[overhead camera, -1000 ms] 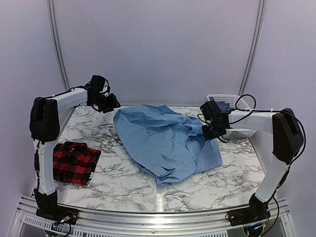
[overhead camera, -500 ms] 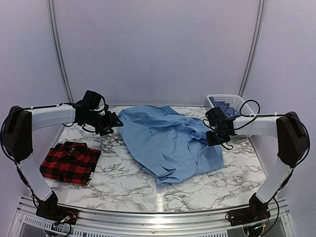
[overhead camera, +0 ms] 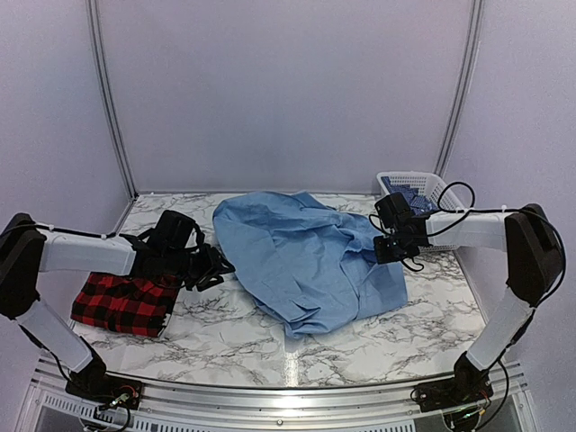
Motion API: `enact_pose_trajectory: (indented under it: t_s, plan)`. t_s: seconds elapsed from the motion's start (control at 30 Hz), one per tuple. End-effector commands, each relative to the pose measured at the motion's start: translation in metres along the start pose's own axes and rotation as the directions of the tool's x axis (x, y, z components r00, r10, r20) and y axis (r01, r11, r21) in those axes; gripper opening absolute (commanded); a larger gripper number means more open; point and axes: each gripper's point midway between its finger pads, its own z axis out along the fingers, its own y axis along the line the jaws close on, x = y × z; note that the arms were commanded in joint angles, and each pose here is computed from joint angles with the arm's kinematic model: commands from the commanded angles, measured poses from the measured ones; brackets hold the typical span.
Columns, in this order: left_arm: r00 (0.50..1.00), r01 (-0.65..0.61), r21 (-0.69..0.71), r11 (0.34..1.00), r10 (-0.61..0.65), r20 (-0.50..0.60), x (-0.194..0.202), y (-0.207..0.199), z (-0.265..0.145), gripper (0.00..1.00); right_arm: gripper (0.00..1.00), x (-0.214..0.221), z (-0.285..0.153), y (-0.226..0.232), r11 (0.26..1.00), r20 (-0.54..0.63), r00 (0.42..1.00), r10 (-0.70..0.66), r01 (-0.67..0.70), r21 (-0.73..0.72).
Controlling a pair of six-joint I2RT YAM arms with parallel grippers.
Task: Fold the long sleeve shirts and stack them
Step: Flatten out the crumpled shirt at the center of the board.
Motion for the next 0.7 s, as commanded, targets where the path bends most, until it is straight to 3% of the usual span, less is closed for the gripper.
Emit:
enact_pose_trajectory:
  t_s: [0.0,0.2,0.5,0.67]
  plan:
    - [0.999,-0.018,0.097,0.995,0.015,0.033,-0.005,-0.029,0.009,0.44,0.0,-0.012,-0.006,0.0,1.0,0.039,0.999,0.024,-0.023,-0.019]
    - [0.999,0.01,0.018,1.0,-0.011,0.042,-0.005,-0.012,0.022,0.32,0.0,-0.013,-0.01,-0.001,0.999,0.044,0.999,0.028,-0.027,-0.021]
    - [0.999,0.01,-0.004,1.0,-0.01,0.031,-0.005,-0.002,0.041,0.3,0.0,-0.015,-0.012,-0.001,1.0,0.046,0.999,0.019,-0.018,-0.023]
    - [0.999,0.004,-0.001,1.0,-0.003,0.049,-0.012,-0.008,0.043,0.22,0.0,-0.015,-0.015,-0.002,1.0,0.048,0.999,0.02,-0.019,-0.022]
